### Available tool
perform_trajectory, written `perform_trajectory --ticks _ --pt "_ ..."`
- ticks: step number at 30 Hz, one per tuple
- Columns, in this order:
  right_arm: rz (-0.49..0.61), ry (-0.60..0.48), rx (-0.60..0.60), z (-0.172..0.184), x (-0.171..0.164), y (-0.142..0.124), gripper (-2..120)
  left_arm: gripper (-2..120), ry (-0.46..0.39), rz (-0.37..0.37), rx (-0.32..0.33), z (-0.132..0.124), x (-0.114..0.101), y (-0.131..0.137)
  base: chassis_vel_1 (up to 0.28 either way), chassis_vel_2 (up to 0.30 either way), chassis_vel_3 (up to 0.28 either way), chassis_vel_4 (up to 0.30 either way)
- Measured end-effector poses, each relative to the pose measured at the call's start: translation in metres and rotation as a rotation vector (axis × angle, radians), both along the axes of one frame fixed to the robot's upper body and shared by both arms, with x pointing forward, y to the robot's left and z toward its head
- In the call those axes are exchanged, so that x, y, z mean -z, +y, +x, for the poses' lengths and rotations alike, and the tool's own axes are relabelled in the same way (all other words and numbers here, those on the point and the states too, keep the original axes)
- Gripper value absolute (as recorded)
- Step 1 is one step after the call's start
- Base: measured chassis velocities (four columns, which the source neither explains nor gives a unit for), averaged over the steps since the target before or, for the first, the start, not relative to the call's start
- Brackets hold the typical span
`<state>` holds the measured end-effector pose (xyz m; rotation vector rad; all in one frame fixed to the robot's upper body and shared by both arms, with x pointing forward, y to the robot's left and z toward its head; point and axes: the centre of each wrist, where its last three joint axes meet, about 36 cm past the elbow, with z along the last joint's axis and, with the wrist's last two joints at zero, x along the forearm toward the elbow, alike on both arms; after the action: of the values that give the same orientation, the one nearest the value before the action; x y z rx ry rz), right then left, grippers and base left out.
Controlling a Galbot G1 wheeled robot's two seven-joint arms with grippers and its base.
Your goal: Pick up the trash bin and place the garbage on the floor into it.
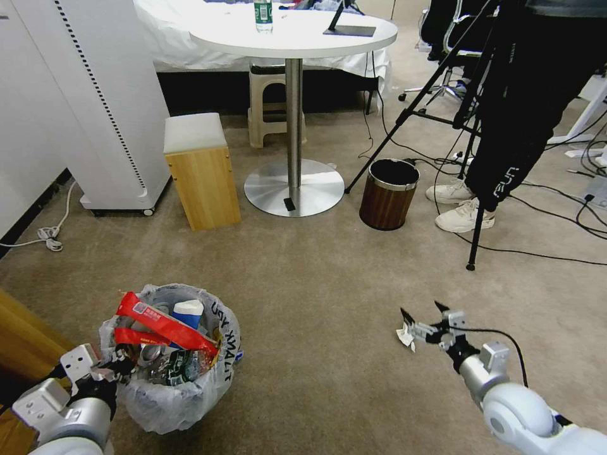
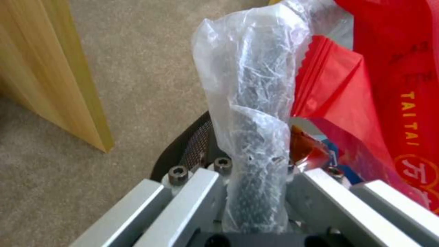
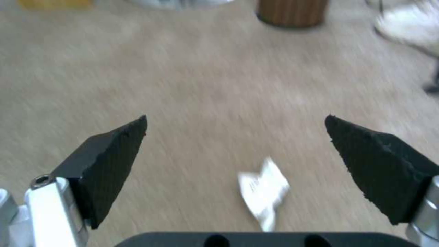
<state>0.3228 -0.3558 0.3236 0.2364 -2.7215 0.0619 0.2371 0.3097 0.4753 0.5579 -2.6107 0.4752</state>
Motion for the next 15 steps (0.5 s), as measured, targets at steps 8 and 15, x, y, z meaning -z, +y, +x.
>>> perform_trajectory --ticks 8,15 --pt "-0.060 0.128 0.128 -0.018 0.031 -0.001 96 1 0.001 0.002 -0.001 0.001 0.001 0.001 0.000 0.000 0.000 0.000" --pt "-0.043 0.188 0.192 -0.015 0.047 0.002 97 1 0.001 0.000 0.001 0.002 0.002 0.002 0.000 0.000 0.000 0.000"
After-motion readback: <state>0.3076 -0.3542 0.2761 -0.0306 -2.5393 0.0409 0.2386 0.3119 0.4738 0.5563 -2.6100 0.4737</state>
